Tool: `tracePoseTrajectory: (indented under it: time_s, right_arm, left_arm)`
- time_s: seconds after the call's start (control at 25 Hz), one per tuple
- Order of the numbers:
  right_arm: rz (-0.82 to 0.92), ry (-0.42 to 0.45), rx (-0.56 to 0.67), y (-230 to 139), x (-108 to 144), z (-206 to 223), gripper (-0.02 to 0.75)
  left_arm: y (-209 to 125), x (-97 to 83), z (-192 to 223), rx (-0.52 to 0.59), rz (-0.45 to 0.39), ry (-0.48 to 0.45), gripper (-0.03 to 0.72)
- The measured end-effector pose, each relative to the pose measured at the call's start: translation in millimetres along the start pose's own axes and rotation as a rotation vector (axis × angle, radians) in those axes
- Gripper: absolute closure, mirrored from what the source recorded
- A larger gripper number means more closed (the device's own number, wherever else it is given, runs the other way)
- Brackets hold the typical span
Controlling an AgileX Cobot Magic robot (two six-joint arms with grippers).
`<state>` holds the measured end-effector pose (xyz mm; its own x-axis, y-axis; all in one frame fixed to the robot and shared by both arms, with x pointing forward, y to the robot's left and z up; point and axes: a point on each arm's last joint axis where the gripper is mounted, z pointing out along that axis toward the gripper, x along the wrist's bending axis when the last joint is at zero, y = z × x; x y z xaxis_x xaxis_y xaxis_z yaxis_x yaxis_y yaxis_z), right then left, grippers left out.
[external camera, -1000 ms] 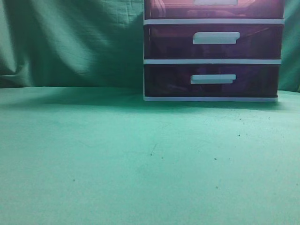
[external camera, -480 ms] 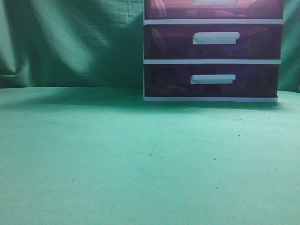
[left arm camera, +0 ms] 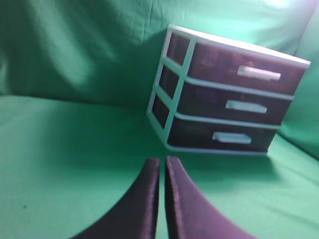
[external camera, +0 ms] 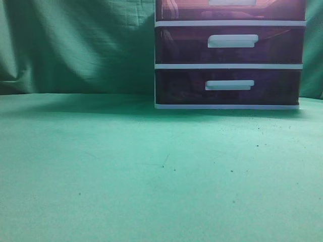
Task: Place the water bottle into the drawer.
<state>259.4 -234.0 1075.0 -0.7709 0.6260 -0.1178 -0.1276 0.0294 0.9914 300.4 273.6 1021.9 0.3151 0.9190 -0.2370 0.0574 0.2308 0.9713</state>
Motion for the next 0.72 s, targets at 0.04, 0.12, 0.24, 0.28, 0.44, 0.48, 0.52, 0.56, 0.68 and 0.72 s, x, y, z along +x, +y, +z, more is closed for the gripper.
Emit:
tracePoseTrajectory:
  time_s: [0.04,0.12,0.24,0.28,0.44,0.48,0.52,0.56,0.68,0.72]
  right_arm:
    - [0.005,0.003,0.005,-4.4,0.9,-0.3,0.738]
    - [0.012,0.005,0.011,-8.7,1.5,-0.5,0.738]
    - [0.01,0.007,0.01,-9.3,2.1,-1.0,0.738]
    - [0.01,0.01,0.011,-9.3,2.4,-1.0,0.738]
    - [0.01,0.034,0.016,-9.8,4.5,-1.0,0.738]
    - [0.01,0.037,0.016,-9.8,4.8,-1.0,0.738]
    - [0.01,0.038,0.017,-9.8,4.9,-1.0,0.738]
    - [0.01,0.039,0.017,-9.9,5.0,-1.0,0.738]
    - [0.01,0.04,0.017,-9.9,5.1,-1.0,0.738]
    - [0.01,0.04,0.017,-9.9,5.1,-1.0,0.738]
  left_arm:
    - [-3.4,0.9,0.3,0.01,0.0,0.002,0.688]
    - [-6.1,1.6,0.6,0.018,0.001,0.004,0.688]
    - [-6.9,1.7,0.7,0.021,0.0,0.003,0.688]
    - [-7.0,1.6,0.7,0.021,0.0,0.002,0.688]
    - [-7.0,1.6,0.7,0.021,0.0,0.002,0.688]
    - [-7.0,1.6,0.7,0.021,0.0,0.002,0.688]
    - [-7.0,1.6,0.7,0.021,0.0,0.002,0.688]
    - [-7.0,1.6,0.7,0.021,0.0,0.002,0.688]
    - [-7.0,1.6,0.7,0.021,0.0,0.002,0.688]
    - [-7.0,1.6,0.7,0.021,0.0,0.002,0.688]
